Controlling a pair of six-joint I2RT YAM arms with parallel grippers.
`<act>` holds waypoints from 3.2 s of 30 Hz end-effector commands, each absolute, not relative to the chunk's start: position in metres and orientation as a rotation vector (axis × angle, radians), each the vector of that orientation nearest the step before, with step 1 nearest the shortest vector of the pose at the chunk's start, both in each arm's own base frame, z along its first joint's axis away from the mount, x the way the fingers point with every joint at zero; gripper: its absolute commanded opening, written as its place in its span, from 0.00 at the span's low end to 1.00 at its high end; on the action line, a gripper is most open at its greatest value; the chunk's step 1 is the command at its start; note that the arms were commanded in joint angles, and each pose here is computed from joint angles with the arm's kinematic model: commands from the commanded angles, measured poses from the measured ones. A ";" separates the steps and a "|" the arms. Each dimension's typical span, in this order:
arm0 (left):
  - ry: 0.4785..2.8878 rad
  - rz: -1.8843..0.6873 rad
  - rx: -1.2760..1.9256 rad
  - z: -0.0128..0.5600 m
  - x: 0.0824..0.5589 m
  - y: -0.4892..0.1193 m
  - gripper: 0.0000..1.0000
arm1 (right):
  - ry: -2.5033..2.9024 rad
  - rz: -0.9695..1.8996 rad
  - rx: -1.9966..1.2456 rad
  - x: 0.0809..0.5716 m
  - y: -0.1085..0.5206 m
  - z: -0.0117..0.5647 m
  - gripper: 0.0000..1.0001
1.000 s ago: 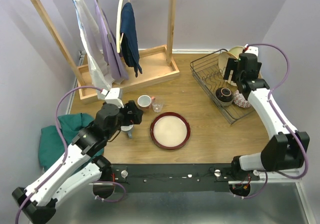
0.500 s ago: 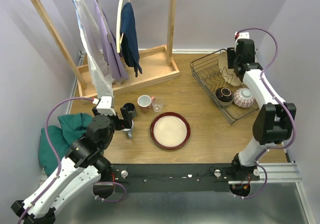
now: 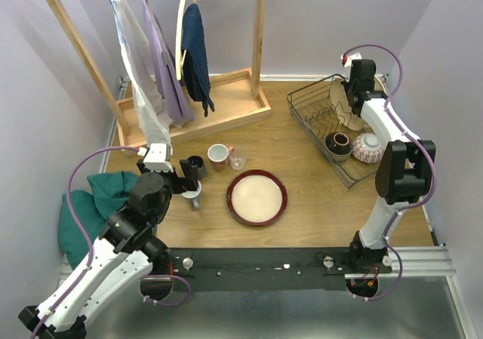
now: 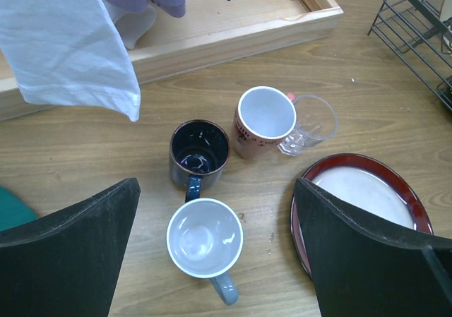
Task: Unload the mixed dishes from the dish rack
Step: Pick up the plate from the dish rack, then place the plate at the center of the board.
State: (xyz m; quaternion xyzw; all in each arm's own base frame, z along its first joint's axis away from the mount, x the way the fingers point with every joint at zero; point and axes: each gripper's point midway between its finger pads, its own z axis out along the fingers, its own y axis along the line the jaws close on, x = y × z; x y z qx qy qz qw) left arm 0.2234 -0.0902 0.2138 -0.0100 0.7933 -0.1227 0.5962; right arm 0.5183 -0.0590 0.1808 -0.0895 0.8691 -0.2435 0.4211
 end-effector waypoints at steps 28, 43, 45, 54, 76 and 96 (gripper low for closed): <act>1.828 -0.298 0.002 0.213 0.230 -0.093 0.99 | 1.890 -0.657 -0.324 0.515 -0.058 0.306 0.01; 1.829 -0.313 0.012 0.213 0.230 -0.096 0.99 | 1.779 -0.423 -0.209 0.471 -0.033 0.365 0.01; 1.831 -0.313 0.013 0.212 0.230 -0.096 0.99 | 1.747 -0.339 -0.206 0.461 -0.022 0.378 0.01; 1.843 -0.336 0.012 0.210 0.230 -0.100 0.99 | 1.750 0.123 -0.179 0.420 0.040 0.365 0.01; 1.851 -0.296 0.055 0.207 0.239 -0.104 0.99 | 2.145 1.105 -0.087 0.304 0.158 0.221 0.01; 1.867 -0.289 0.065 0.201 0.243 -0.106 0.99 | 2.452 1.306 0.016 0.247 0.224 0.107 0.01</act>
